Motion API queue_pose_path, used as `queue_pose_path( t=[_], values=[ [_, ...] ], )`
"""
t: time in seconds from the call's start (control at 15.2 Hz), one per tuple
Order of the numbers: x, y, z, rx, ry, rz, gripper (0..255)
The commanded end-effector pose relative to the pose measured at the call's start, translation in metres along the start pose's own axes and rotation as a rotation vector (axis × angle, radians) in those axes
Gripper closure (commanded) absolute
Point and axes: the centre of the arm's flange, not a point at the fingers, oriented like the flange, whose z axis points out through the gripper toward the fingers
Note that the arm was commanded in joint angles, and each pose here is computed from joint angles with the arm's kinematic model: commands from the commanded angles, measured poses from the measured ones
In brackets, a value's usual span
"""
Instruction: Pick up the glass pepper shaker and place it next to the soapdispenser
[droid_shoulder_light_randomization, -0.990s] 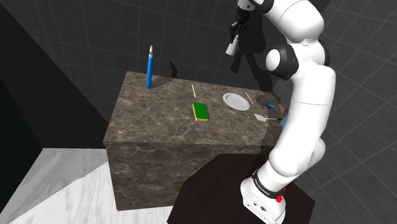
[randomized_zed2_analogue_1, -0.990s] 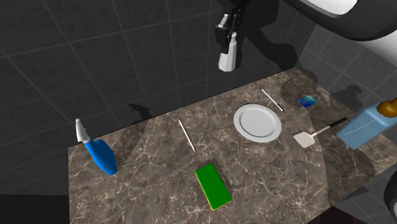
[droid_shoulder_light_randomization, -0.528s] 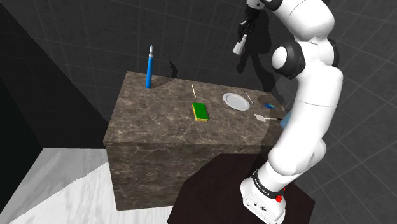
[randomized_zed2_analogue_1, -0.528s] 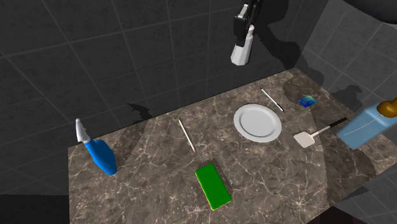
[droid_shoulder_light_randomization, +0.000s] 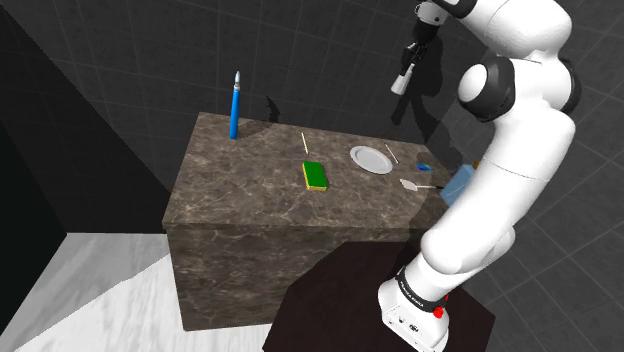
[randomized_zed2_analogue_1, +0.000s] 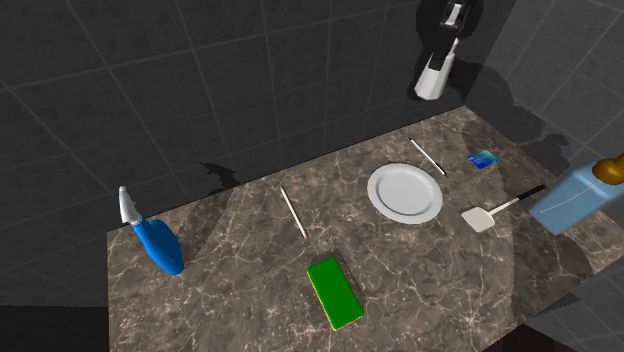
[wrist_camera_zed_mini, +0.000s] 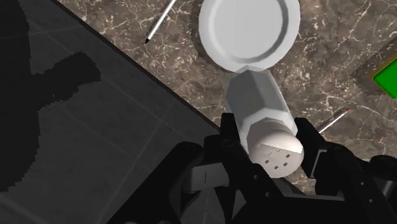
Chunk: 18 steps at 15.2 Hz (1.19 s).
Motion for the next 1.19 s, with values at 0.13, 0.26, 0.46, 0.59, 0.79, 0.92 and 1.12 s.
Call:
queue_pose_path(
  t=[0.13, 0.26, 0.46, 0.59, 0.79, 0.92, 1.12],
  values=[
    [-0.042, 0.033, 0.004, 0.000, 0.000, -0.001, 255],
    [-0.063, 0.048, 0.005, 0.000, 0.000, -0.001, 255],
    [-0.094, 0.072, 0.007, 0.000, 0.000, -0.001, 255],
    [-0.115, 0.088, 0.008, 0.000, 0.000, -0.001, 255],
    [-0.147, 0.112, 0.009, 0.000, 0.000, -0.001, 255],
    [-0.168, 0.128, 0.011, 0.000, 0.000, -0.001, 255],
    [-0.200, 0.151, 0.012, 0.000, 0.000, -0.001, 255]
  ],
)
